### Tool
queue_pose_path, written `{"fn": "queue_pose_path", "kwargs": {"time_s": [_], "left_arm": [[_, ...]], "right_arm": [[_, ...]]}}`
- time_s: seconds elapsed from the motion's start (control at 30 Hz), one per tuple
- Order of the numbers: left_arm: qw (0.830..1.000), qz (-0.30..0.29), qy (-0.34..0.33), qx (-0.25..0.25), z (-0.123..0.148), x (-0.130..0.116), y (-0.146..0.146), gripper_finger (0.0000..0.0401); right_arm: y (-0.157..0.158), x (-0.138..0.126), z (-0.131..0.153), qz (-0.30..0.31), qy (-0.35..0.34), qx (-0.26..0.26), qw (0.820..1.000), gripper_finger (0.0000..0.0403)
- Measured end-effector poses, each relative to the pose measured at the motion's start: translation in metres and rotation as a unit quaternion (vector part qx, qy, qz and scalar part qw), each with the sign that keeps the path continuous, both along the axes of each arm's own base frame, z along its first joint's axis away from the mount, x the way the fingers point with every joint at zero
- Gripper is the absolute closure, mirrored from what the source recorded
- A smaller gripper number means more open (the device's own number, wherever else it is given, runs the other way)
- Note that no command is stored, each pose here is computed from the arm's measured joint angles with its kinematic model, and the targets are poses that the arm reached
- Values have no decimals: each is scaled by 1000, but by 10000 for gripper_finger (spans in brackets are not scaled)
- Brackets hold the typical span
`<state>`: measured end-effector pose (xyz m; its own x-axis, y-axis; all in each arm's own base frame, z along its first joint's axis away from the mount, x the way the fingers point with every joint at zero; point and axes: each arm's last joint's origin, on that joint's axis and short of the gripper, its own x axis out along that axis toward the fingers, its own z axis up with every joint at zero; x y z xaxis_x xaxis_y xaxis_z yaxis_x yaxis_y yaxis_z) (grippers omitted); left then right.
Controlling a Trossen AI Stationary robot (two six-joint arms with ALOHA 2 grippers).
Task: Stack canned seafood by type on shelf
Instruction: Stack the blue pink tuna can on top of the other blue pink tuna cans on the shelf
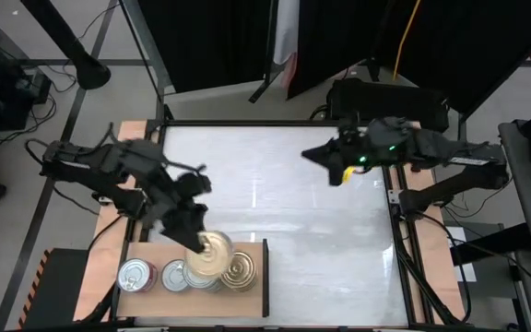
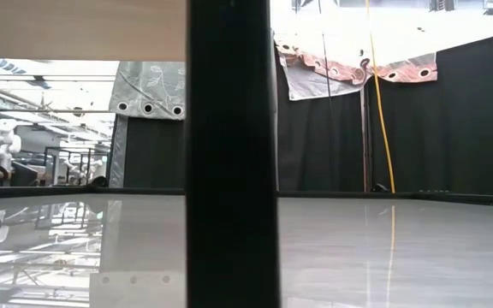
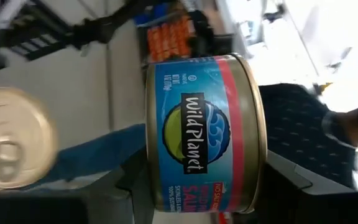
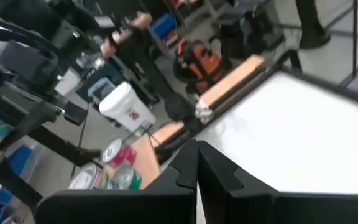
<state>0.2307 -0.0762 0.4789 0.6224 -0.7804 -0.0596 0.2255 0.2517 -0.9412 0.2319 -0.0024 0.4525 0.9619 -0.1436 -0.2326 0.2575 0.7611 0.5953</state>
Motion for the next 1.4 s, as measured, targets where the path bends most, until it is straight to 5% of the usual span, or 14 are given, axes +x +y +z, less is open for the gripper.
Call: {"fn": "queue_pose_path", "kwargs": {"time_s": [0.3,0.6,1.0,1.4], "left_arm": [[991,13,95,90,-47,39,-13,205],[988,-16,98,119,-65,56,-19,202],[987,3,102,127,-65,57,-17,59],[987,-13,88,132,-65,56,-18,37]], "right_arm": [[21,22,-15,-17,27,19,999,403],[36,20,-15,-3,25,30,999,403],[37,20,-15,-9,26,14,1000,403],[36,20,-15,-5,30,-4,1000,403]]}}
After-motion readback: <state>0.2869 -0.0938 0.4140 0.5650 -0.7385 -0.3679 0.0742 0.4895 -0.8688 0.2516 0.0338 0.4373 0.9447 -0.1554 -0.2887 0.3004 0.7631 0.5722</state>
